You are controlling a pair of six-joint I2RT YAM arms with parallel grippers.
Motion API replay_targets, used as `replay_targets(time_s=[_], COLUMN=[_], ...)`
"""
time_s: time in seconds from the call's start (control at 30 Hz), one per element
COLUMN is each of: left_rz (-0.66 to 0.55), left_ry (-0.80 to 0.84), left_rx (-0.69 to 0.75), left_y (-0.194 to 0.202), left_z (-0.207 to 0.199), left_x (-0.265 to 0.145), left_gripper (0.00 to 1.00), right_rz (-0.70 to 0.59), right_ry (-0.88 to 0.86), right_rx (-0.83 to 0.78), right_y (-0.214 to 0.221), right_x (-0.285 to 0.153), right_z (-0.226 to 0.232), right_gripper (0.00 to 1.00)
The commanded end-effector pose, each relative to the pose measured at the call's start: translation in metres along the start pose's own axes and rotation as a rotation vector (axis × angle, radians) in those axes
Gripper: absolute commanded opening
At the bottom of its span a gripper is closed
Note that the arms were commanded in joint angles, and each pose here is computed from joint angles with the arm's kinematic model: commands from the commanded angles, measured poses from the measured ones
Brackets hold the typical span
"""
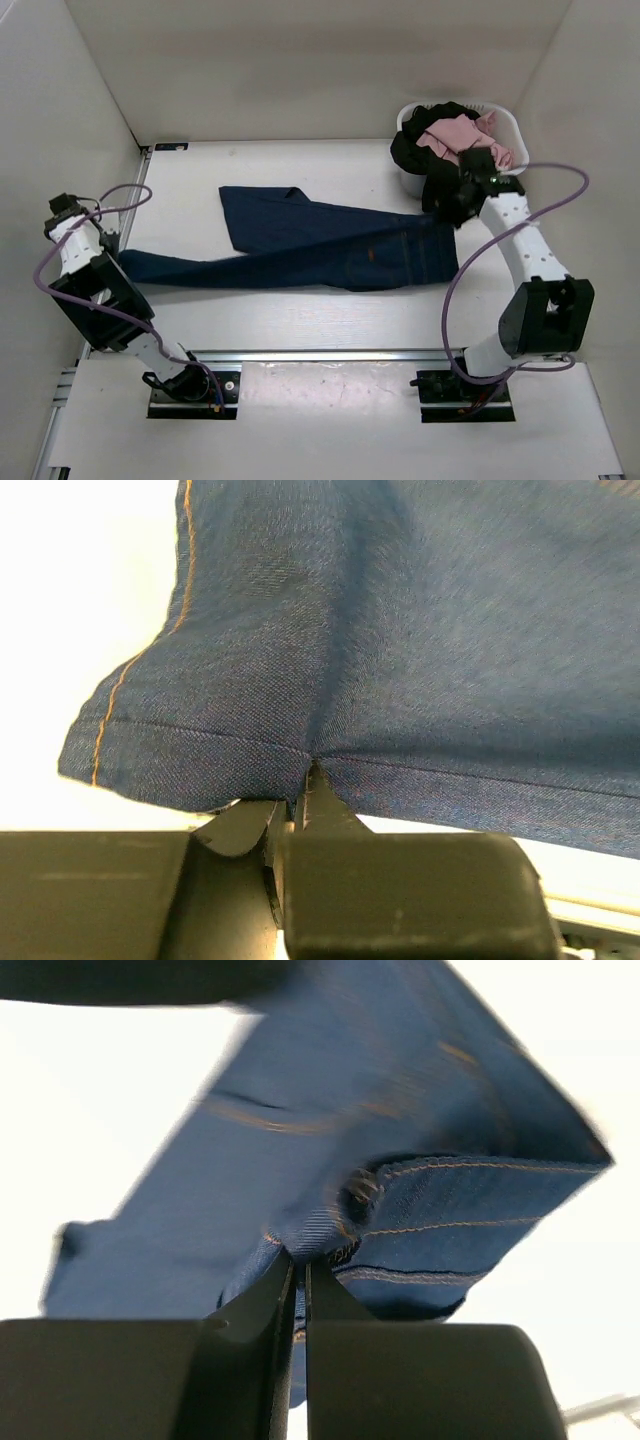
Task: Fold and stack the trousers
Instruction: Flatten the trousers out
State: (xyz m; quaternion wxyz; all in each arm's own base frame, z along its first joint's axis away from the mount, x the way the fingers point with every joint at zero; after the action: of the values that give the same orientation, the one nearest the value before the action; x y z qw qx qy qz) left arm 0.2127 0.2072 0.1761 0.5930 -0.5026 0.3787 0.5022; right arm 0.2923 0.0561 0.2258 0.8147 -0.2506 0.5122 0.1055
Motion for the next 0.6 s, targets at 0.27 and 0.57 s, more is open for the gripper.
replay_targets(time_s=[0.27, 0.57], left_rz=[-0.09, 0.111], left_ry=[-0.041, 0.025], left_rx=[0.056, 0.107], left_y=[-0.006, 0.069], left_z=[-0.016, -0.06], left_x=[-0.037, 0.0], left_gripper=[0.15, 0.36], right_rz=[-0.202, -0.117], right_ry=[-0.013, 0.27], right_rx=[0.132, 0.297], right_y=[-0.053, 0.02], right_x=[-0.055, -0.014], right_z=[-0.059, -0.177], right_gripper=[0.0, 0.0])
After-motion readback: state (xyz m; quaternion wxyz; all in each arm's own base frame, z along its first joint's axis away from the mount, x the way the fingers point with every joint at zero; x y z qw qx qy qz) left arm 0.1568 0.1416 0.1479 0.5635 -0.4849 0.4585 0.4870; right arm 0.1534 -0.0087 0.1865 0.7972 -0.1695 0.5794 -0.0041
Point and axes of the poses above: each gripper's point midway between its finger pads, its own x axis out along the fingers, its own z axis along the line the jaws close on, y = z × x, the point moved 9 cm from there along -x, back along the fingers, and after that the axes turned 2 degrees about x, right-handed, at the moved point
